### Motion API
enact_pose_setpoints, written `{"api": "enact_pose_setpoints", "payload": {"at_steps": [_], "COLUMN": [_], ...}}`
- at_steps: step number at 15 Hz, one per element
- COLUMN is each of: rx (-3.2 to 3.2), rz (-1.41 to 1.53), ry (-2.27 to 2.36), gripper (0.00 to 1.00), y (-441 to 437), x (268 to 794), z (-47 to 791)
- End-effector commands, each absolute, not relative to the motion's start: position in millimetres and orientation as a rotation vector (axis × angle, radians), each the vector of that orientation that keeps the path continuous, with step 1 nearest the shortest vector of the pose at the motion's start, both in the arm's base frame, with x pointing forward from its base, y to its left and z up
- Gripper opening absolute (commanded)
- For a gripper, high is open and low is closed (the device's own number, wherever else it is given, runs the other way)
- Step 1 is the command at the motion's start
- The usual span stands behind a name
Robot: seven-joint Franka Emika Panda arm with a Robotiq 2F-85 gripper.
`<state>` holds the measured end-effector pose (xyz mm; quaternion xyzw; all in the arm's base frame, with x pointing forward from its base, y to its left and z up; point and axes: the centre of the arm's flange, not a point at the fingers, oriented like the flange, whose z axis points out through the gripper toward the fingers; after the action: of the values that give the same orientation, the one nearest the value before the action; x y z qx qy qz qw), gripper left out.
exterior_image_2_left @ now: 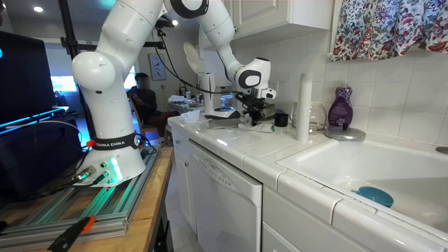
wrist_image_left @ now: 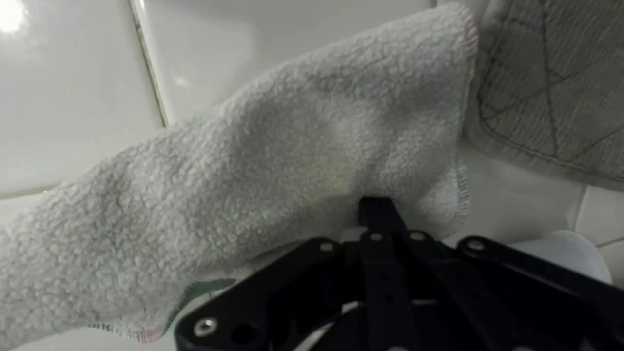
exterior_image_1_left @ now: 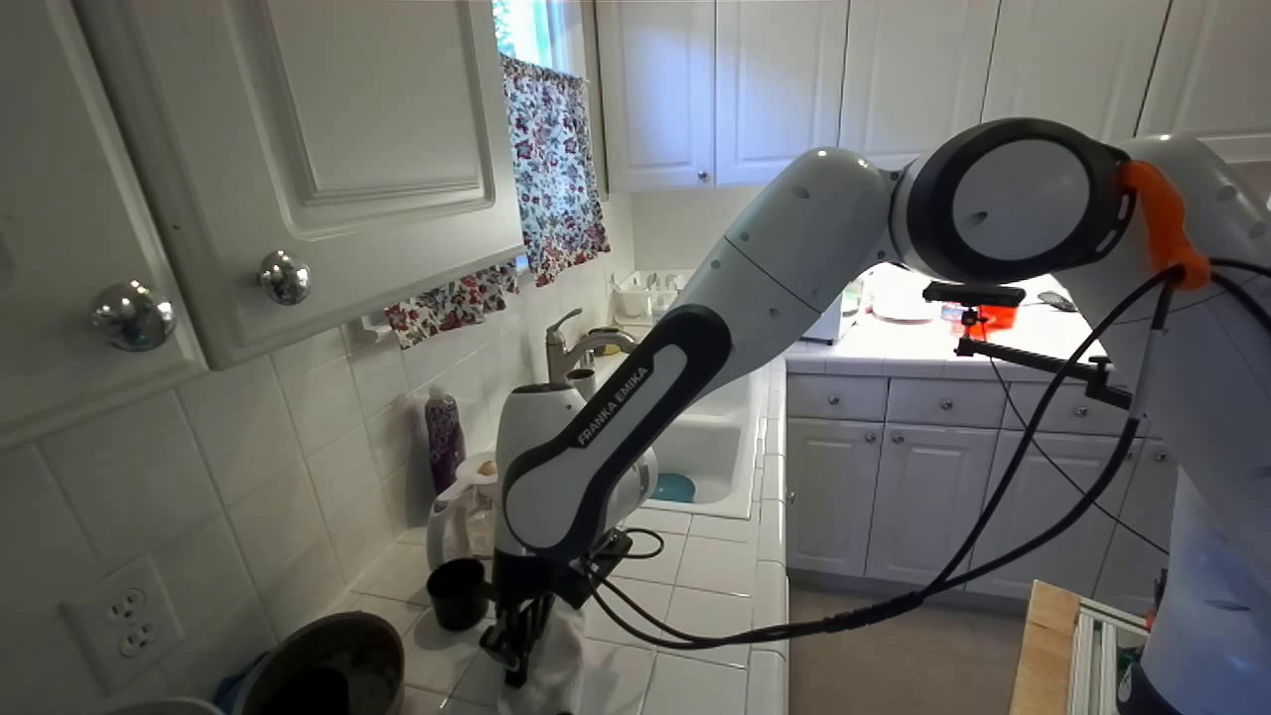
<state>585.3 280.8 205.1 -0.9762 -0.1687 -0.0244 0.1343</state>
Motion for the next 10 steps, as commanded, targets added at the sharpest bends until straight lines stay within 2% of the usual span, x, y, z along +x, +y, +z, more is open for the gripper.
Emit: {"api": "enact_pose_setpoints", "payload": {"at_steps": [1, 10], "rx": [-2.875, -3.007], "rz": [-0.093, 0.029], "ry": [-0.407, 0.122], "gripper": [0.00, 0.00], "y": [268, 154], "x": [570, 561], "z": [219, 191]}}
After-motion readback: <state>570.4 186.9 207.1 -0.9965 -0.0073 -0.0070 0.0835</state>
